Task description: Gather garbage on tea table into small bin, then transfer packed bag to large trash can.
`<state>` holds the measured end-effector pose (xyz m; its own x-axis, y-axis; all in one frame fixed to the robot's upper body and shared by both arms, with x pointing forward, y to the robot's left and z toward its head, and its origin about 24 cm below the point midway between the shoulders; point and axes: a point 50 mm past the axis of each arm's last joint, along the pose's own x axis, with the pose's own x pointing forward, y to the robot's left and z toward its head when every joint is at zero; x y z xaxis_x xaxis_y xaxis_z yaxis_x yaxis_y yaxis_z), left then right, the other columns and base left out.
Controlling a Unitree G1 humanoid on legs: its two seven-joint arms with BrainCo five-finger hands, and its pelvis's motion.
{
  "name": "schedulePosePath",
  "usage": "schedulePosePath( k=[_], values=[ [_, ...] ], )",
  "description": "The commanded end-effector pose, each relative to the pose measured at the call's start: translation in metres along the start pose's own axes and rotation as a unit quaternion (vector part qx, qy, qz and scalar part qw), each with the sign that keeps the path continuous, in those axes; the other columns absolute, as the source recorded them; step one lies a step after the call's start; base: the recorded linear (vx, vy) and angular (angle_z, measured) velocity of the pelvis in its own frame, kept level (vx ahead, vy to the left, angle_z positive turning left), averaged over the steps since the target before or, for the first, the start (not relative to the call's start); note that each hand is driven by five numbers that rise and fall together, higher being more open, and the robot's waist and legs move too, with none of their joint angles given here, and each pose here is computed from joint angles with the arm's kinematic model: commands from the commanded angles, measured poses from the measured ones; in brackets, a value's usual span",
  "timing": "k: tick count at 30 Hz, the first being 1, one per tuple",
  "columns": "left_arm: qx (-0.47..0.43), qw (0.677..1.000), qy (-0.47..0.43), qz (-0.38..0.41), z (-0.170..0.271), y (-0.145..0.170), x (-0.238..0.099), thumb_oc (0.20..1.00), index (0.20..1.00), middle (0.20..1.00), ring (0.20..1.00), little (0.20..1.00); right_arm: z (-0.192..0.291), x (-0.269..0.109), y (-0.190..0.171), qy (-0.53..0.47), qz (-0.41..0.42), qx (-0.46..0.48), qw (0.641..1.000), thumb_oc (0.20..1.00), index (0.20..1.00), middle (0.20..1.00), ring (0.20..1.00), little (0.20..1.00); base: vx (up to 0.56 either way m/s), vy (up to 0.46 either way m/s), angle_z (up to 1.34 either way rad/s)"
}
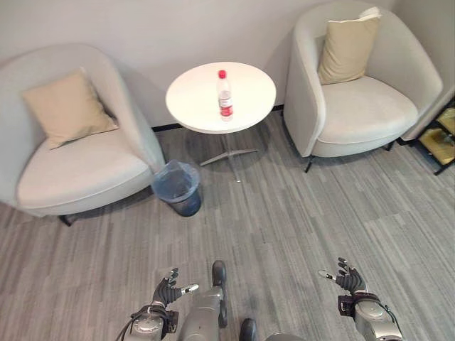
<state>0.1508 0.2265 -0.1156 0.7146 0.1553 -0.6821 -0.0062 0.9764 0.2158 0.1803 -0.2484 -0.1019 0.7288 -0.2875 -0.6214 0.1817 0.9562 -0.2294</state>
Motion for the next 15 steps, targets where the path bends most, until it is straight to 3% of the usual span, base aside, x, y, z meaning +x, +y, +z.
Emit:
schedulePosePath(
  k=[1, 7, 15],
  values=[
    [0.002, 0.999, -0.040, 0.023, 0.018, 0.015, 0.003, 1.000, 1.000, 1.000, 1.000, 1.000, 0.009, -0.002, -0.010, -0.030, -0.010, -0.004, 1.000, 1.000, 1.000, 1.000, 1.000, 1.000, 0.40, 0.169, -0.58],
    [0.004, 0.999, -0.045, 0.026, 0.020, 0.021, 0.002, 1.000, 1.000, 1.000, 1.000, 1.000, 0.013, -0.002, 0.000, -0.036, 0.015, -0.027, 0.999, 1.000, 1.000, 1.000, 1.000, 1.000, 0.31, 0.179, -0.57],
    [0.006, 0.998, -0.060, 0.037, 0.030, 0.026, 0.006, 1.000, 1.000, 1.000, 1.000, 1.000, 0.023, 0.001, 0.008, -0.051, 0.032, -0.031, 0.998, 1.000, 1.000, 1.000, 1.000, 1.000, 0.20, 0.091, 0.34]
  ],
)
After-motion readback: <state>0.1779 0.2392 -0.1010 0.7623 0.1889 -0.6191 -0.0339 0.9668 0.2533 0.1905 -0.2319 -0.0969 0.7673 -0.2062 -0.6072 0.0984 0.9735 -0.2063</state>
